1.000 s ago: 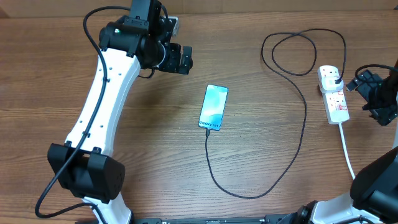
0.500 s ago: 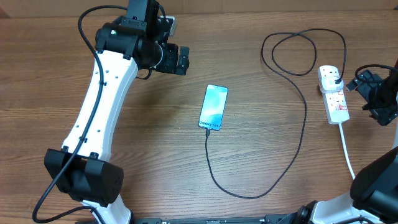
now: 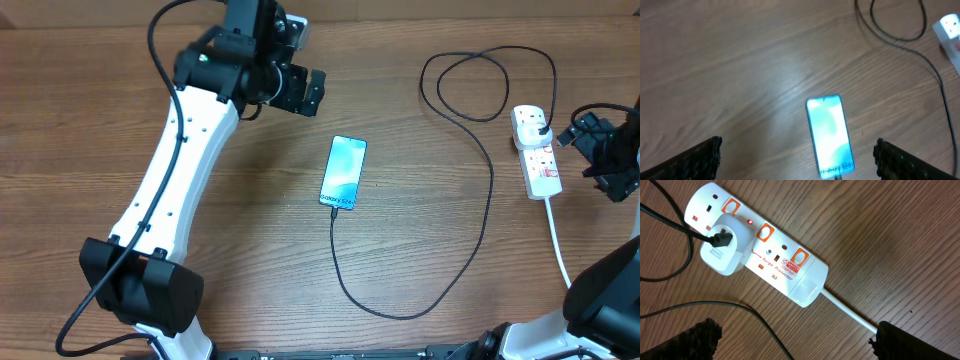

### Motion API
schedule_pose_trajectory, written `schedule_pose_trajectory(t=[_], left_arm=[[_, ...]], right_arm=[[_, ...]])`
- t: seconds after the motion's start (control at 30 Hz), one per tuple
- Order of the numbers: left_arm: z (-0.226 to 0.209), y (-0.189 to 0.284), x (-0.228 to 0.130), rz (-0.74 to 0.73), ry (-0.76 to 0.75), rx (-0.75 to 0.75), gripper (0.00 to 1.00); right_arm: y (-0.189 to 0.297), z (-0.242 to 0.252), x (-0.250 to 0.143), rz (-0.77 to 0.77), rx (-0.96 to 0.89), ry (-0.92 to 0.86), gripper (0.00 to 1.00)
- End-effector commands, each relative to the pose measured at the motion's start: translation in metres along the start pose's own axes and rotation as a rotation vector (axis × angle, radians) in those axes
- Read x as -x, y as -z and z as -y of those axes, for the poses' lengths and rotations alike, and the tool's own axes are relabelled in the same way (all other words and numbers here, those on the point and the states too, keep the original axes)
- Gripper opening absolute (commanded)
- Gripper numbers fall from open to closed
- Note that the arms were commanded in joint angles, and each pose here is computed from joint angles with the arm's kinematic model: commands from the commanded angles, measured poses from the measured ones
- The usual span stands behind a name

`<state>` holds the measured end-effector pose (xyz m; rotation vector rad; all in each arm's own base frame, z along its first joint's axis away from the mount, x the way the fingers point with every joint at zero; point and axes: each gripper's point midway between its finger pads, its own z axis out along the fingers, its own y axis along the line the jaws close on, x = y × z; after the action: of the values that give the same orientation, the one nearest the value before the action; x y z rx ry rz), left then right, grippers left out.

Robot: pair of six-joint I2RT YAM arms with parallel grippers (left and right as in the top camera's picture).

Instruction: Plug charger to phone and switch on socket

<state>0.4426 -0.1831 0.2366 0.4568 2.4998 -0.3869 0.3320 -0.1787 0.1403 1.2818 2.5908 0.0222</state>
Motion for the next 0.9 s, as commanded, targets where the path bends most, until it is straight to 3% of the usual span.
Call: schedule_pose_trajectory(t=[0.0,0.2,0.4,0.57,0.87], left_arm=[[0.003,-0.011,-0.016,-0.022,-0.032,-0.002,1.00],[-0.001,-0.056,-0.059,-0.087,-0.023,-0.024,1.00],[0.008,-0.090,-0.082,-0.044,-0.026,-0.117,1.00],[0.016,-0.092,-0.084,0.041,-0.048,-0.175,1.00],[0.010,-0.067,-0.103,0.122,-0.071,-0.117,1.00]], right_arm=[[0.005,-0.001,0.006,0.024,-0.002,0.004,1.00],[0.005,-0.001,0.006,0.024,-0.003,0.004,1.00],[0.005,-0.001,0.006,0.024,-0.003,0.004,1.00],[0.005,-0.001,0.006,0.024,-0.003,0.004,1.00],[0.005,-0.001,0.006,0.024,-0.003,0.005,1.00]])
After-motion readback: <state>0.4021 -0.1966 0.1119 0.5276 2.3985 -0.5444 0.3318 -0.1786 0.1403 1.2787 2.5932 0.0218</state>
